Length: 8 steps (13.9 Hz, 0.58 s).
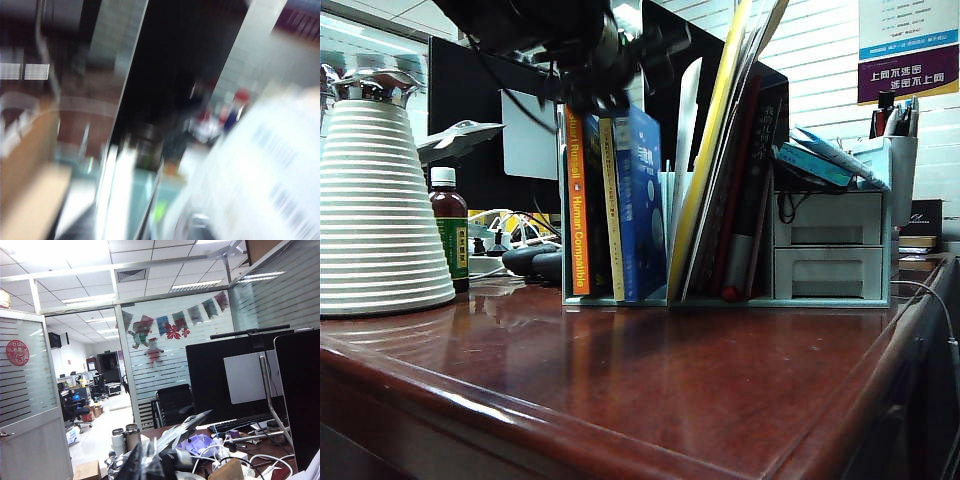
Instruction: Pick up the blue book and put it on the bookshelf.
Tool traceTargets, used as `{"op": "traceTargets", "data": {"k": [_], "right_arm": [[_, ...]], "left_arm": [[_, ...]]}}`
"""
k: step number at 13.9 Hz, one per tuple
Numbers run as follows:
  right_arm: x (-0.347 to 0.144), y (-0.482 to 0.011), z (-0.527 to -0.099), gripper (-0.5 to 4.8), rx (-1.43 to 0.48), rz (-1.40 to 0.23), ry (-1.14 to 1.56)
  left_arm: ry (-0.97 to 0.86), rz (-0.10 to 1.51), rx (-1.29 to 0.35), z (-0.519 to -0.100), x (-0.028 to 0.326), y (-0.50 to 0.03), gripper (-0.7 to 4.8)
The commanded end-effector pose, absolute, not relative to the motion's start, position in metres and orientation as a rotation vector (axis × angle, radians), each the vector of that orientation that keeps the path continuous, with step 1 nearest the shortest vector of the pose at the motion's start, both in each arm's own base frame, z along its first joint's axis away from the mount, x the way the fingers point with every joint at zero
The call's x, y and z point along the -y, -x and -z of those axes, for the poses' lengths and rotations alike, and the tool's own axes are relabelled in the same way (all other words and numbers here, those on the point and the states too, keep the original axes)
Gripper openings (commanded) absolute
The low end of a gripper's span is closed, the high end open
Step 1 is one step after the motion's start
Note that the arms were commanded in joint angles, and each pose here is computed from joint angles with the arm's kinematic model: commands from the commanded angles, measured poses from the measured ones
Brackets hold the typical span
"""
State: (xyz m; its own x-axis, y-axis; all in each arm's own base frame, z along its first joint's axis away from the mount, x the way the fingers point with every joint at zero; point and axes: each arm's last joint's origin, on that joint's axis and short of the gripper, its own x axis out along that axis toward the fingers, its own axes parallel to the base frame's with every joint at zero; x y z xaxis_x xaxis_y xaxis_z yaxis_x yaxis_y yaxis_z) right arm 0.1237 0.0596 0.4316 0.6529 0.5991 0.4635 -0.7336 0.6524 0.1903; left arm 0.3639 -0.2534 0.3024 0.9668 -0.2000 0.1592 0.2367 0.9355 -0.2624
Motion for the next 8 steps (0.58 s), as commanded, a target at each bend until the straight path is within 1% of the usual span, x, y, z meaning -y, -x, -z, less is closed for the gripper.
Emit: {"op": "traceTargets", "data": {"k": [1,2,3,4,5,6,7,8], "right_arm": [[-0.059,-0.122,-0.434,-0.06,0.395,-0.782,-0.385],[-0.058,-0.120,-0.435,-0.06,0.403,-0.783,-0.385],[-0.058,-0.119,-0.435,-0.06,0.407,-0.783,-0.385],[-0.058,-0.119,-0.435,-0.06,0.407,-0.783,-0.385],[-0.058,-0.119,-0.435,-0.06,0.407,-0.783,-0.385],[-0.058,-0.119,-0.435,-0.06,0.407,-0.783,-0.385],[-0.058,-0.119,-0.435,-0.06,0.407,-0.783,-0.385],[-0.058,-0.119,-0.435,-0.06,0.405,-0.784,-0.385]], "left_arm": [[0.284,0.229,0.282,-0.359,0.238,-0.342,2.38],[0.175,0.297,0.223,-0.392,0.226,-0.313,1.11],[0.127,0.341,0.092,-0.393,0.223,-0.300,-0.06],[0.089,0.365,0.019,-0.390,0.223,-0.295,-0.06],[0.088,0.392,-0.051,-0.385,0.223,-0.290,-0.06],[0.101,0.434,-0.117,-0.365,0.231,-0.280,-0.06],[0.109,0.417,-0.141,-0.339,0.238,-0.272,-0.06],[0.089,0.353,-0.158,-0.294,0.243,-0.274,1.05]]}}
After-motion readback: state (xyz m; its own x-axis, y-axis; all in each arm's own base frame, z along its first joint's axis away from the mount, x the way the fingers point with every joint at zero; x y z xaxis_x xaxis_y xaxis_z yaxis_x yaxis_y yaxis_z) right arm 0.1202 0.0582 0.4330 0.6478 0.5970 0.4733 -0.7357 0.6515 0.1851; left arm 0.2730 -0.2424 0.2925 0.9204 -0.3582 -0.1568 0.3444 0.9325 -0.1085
